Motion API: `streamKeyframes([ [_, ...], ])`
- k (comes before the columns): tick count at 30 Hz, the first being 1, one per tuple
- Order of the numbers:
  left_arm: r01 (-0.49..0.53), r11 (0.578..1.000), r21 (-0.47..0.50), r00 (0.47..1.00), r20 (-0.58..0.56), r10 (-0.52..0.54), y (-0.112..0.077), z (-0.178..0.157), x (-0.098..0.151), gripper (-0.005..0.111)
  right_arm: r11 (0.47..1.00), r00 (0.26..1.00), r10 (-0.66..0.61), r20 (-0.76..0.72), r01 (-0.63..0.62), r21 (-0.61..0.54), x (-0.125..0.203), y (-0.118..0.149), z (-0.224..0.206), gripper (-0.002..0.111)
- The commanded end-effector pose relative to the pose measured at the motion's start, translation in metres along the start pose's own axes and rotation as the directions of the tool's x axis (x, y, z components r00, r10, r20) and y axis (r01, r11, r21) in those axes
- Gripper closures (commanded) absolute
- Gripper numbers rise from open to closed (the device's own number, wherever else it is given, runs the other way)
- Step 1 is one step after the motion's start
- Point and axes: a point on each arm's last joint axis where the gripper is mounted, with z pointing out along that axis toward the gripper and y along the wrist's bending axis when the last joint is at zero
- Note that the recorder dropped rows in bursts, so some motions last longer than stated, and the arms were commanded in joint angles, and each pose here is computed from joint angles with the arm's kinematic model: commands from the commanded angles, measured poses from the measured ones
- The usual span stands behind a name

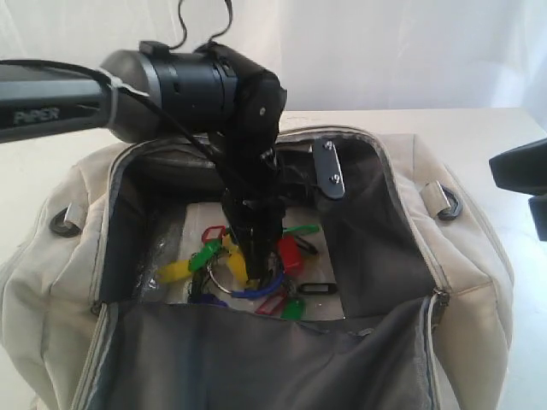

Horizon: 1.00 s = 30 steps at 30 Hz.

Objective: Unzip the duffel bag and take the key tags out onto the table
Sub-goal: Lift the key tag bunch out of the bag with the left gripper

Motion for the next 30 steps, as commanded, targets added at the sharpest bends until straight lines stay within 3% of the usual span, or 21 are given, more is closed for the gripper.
streamKeyframes([
  [1,0.018,0.998,-0.066,0.997,0.08,-0.013,0.002,-0.036,0.002,0.107,1.0,1.0,-0.007,0.005,0.007,0.01,0.0,-0.001,0.0,0.108],
  [16,0.056,0.966,-0.251,0.966,0.258,0.012,0.004,-0.12,0.013,0.107,1.0,1.0,-0.009,0.006,0.009,0.012,0.0,-0.001,0.0,0.108],
  [23,0.107,0.941,-0.32,0.941,0.34,0.008,-0.004,-0.175,0.034,0.107,1.0,1.0,-0.004,0.005,0.004,0.013,0.0,-0.001,0.0,0.108],
  [30,0.145,0.929,-0.341,0.944,0.328,-0.027,-0.012,-0.21,0.063,0.107,1.0,1.0,-0.003,-0.001,0.003,0.012,0.001,-0.001,0.0,0.108],
])
